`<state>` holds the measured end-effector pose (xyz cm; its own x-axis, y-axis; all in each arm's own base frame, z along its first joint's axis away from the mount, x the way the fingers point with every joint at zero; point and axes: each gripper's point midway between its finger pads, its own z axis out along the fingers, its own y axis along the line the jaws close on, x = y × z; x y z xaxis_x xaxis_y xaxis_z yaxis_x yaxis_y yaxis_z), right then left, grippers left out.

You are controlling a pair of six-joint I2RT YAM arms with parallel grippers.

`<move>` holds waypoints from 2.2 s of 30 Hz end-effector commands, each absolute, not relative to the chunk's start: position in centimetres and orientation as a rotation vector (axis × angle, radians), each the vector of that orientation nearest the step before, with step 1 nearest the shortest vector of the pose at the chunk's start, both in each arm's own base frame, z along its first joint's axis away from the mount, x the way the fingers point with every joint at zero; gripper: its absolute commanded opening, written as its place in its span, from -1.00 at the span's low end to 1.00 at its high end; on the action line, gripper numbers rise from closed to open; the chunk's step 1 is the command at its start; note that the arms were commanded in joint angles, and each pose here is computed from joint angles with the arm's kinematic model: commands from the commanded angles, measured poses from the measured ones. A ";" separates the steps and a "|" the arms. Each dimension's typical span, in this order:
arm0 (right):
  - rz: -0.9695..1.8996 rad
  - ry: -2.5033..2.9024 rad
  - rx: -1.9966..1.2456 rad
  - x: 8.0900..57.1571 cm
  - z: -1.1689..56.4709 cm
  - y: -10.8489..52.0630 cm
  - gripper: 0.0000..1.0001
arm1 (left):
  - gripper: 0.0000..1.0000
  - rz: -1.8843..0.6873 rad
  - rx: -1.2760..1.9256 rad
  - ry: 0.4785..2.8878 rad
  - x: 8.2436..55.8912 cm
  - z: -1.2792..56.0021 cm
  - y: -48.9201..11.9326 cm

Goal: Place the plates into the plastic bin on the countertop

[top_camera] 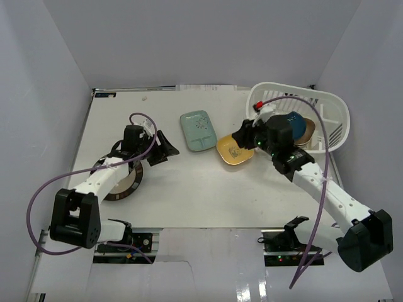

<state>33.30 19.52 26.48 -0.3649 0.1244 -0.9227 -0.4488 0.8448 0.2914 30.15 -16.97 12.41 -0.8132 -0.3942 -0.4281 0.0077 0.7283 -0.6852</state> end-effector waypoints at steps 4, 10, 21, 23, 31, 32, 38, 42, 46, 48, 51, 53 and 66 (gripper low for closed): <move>0.456 1.994 -0.631 29.3 16.8 23.8 0.14 | 0.59 -0.897 -0.373 2.290 36.2 13.8 -17.8; 0.292 2.118 -0.743 30.6 11.0 25.1 0.40 | 0.62 -0.877 -0.388 2.328 40.1 12.1 -18.9; 0.151 2.167 -0.801 31.1 6.5 27.1 -0.84 | 0.62 -0.876 -0.361 2.394 44.0 9.2 -20.8; 0.172 2.115 -0.832 29.3 9.0 28.0 -0.85 | 0.62 -0.864 -0.361 2.407 44.7 8.3 -20.9; 0.123 1.841 -0.636 29.4 23.1 24.4 -0.85 | 0.40 -0.848 -0.364 2.453 46.7 5.6 -21.7; 0.082 1.823 -0.592 30.4 24.6 23.4 -0.84 | 0.23 -0.849 -0.370 2.467 46.8 4.9 -21.9; -0.135 1.901 -0.348 37.8 24.8 13.1 -0.85 | -0.44 -0.867 -0.382 2.469 47.4 3.9 -22.5; -0.214 1.974 -0.229 42.0 23.4 8.2 -0.84 | -1.00 -0.874 -0.402 2.472 47.0 3.5 -22.5; -0.296 2.089 -0.262 45.1 19.2 6.8 -0.84 | -1.00 -0.920 -0.392 2.426 46.4 5.6 -22.6; -0.322 2.135 -0.255 45.8 17.8 6.1 -0.82 | -1.00 -0.952 -0.381 2.383 46.1 7.3 -22.8; -0.321 2.162 -0.214 45.6 16.9 5.7 -0.63 | -1.00 -1.003 -0.342 2.301 44.7 11.2 -23.1; -0.298 2.168 -0.178 45.2 16.8 5.7 -0.41 | -1.00 -1.030 -0.280 2.257 43.0 13.9 -24.0; 0.687 1.807 -0.172 33.5 27.2 16.8 0.89 | -1.00 -1.158 -0.042 2.109 34.3 23.0 -28.7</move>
<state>37.15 11.03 24.36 -0.3819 0.0481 -0.9230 -0.1960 0.9717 0.1317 35.11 -27.66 18.08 -0.7921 -0.3209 -0.5193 0.1920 0.6765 -0.7110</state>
